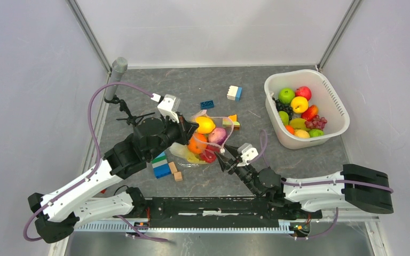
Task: Place the food in the zip-top bag and seal the zipper
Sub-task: Zip the zipper food storage bag at the center of the board.
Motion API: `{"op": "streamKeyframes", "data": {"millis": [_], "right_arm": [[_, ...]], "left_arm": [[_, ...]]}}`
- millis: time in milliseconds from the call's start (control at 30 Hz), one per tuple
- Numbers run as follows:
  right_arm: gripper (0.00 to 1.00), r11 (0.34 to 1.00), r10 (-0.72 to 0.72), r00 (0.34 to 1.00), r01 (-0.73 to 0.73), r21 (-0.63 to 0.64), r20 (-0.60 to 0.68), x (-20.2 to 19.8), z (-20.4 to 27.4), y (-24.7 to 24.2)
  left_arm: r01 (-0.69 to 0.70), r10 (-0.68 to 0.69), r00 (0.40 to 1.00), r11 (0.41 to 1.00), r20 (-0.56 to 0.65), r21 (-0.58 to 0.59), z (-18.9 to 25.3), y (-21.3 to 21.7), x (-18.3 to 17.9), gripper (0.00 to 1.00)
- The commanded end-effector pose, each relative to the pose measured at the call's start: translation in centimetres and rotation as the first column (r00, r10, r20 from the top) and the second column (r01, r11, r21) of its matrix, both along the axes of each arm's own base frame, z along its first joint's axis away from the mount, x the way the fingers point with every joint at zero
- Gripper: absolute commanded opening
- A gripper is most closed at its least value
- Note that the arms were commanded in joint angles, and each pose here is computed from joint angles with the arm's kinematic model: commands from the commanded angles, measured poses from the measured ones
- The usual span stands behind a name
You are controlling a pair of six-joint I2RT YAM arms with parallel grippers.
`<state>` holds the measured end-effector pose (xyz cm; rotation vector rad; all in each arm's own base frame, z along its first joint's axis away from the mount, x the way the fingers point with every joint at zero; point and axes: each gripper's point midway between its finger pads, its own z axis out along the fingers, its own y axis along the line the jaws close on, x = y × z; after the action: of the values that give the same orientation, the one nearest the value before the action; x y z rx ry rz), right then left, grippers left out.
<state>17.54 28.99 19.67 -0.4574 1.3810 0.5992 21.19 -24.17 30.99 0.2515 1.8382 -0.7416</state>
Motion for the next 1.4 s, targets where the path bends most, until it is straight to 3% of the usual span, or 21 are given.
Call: {"op": "streamKeyframes", "data": {"millis": [0, 300, 400, 500, 633, 767, 900, 967, 1033, 1067, 1200, 1267, 1367], "right_arm": [[0.52, 0.999, -0.03, 0.999, 0.029, 0.032, 0.028, 0.4, 0.7, -0.6], [0.27, 0.999, -0.029, 0.999, 0.028, 0.041, 0.032, 0.7, 0.0, -1.1], [0.23, 0.998, -0.037, 0.998, 0.034, 0.054, 0.042, 0.9, 0.3, -1.4], [0.24, 0.998, -0.023, 0.998, 0.019, 0.066, 0.051, 1.0, 0.7, -1.4], [0.38, 0.995, 0.011, 0.999, -0.015, 0.095, 0.045, 0.6, 1.3, -0.6], [0.38, 0.994, 0.008, 0.999, -0.012, 0.109, 0.034, 0.8, 1.4, -0.1], [0.3, 0.991, -0.011, 0.999, 0.006, 0.13, 0.036, 1.1, 1.7, -0.4], [0.38, 0.991, 0.005, 0.999, -0.01, 0.135, 0.041, 0.9, 2.0, -0.1], [0.53, 0.987, 0.027, 0.999, -0.032, 0.16, 0.032, 0.6, 2.2, 0.3], [0.55, 0.985, 0.035, 0.999, -0.039, 0.17, 0.028, 0.5, 2.2, 0.3], [0.54, 0.984, 0.042, 0.999, -0.044, 0.174, 0.02, 0.6, 2.2, 1.0], [0.43, 0.983, 0.021, 1.0, -0.023, 0.18, 0.01, 0.9, 2.0, 0.9], [0.4, 0.985, 0.0, 1.0, -0.001, 0.175, 0.009, 1.2, 1.7, 0.7]], "left_arm": [[-0.005, 0.01, 1.0, 0.991, 0.03, -0.136, 3.2, -0.3, 0.0, 0.04], [-0.002, 0.006, 1.0, 0.991, 0.028, -0.133, 3.2, -0.5, 0.1, 0.03], [0.0, 0.004, 1.0, 0.991, 0.028, -0.133, 3.1, -0.5, 0.1, 0.03], [-0.002, 0.005, 1.0, 0.991, 0.024, -0.131, 3.0, -0.6, 0.1, 0.03], [-0.002, 0.005, 1.0, 0.991, 0.024, -0.13, 2.9, -0.6, 0.1, 0.03], [-0.004, 0.007, 1.0, 0.991, 0.024, -0.133, 3.0, -0.5, 0.1, 0.03], [-0.005, 0.008, 1.0, 0.992, 0.022, -0.129, 2.8, -0.5, 0.1, 0.04], [-0.007, 0.01, 1.0, 0.992, 0.023, -0.127, 2.8, -0.4, 0.1, 0.04], [-0.01, 0.013, 1.0, 0.992, 0.021, -0.125, 2.7, -0.4, 0.1, 0.03], [-0.01, 0.012, 1.0, 0.992, 0.022, -0.125, 2.7, -0.4, 0.1, 0.04], [-0.007, 0.01, 1.0, 0.992, 0.022, -0.128, 2.7, -0.4, 0.1, 0.04], [-0.005, 0.008, 1.0, 0.991, 0.024, -0.132, 2.9, -0.4, 0.0, 0.03], [-0.011, 0.014, 1.0, 0.991, 0.025, -0.13, 2.9, -0.2, 0.0, 0.04]]}}
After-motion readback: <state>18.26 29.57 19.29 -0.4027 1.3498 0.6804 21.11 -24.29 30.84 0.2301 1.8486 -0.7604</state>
